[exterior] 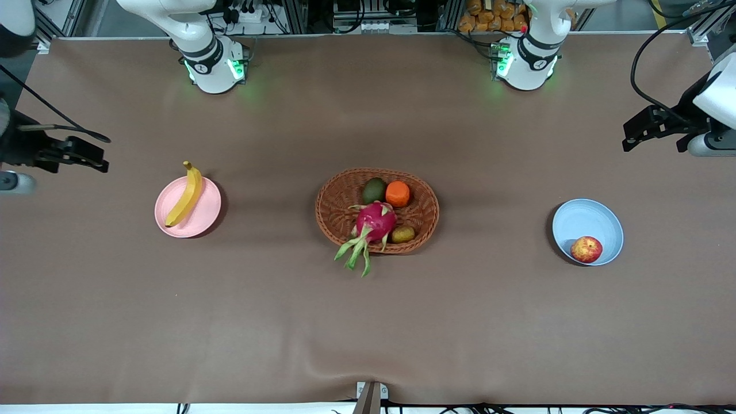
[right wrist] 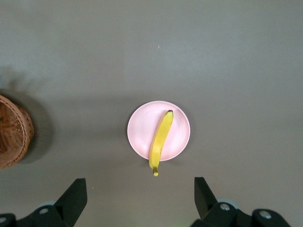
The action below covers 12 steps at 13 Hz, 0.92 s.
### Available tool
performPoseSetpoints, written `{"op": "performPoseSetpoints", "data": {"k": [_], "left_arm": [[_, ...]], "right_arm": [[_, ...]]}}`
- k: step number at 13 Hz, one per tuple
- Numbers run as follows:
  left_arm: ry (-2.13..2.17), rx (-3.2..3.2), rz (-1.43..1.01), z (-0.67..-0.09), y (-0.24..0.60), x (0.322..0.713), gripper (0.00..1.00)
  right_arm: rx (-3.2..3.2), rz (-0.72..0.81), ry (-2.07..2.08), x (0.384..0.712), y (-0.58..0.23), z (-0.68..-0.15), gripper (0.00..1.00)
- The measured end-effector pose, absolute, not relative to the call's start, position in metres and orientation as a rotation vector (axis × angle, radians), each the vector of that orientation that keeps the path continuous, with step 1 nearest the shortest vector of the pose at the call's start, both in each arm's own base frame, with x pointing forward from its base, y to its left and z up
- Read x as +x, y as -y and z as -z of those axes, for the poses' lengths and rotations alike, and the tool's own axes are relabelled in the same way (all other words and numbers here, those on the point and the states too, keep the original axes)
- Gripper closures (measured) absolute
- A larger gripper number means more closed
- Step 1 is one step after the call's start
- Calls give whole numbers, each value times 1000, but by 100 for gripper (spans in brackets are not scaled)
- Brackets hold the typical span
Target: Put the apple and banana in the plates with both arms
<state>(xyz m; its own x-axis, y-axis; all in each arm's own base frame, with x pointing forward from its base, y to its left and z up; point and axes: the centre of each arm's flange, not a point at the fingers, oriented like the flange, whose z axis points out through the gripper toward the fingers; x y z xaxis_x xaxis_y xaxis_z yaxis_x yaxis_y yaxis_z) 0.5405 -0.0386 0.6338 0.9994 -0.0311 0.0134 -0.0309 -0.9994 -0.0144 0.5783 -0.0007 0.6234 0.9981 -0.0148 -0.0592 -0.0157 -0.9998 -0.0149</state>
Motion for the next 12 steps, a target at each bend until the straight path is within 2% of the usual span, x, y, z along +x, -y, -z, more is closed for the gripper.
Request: {"op": "performPoseSetpoints", "data": {"k": [12], "left_arm": [[-54, -3127, 19, -634, 41, 540, 0]], "right_arm": [[-3124, -37, 6, 575, 8, -645, 0]]}}
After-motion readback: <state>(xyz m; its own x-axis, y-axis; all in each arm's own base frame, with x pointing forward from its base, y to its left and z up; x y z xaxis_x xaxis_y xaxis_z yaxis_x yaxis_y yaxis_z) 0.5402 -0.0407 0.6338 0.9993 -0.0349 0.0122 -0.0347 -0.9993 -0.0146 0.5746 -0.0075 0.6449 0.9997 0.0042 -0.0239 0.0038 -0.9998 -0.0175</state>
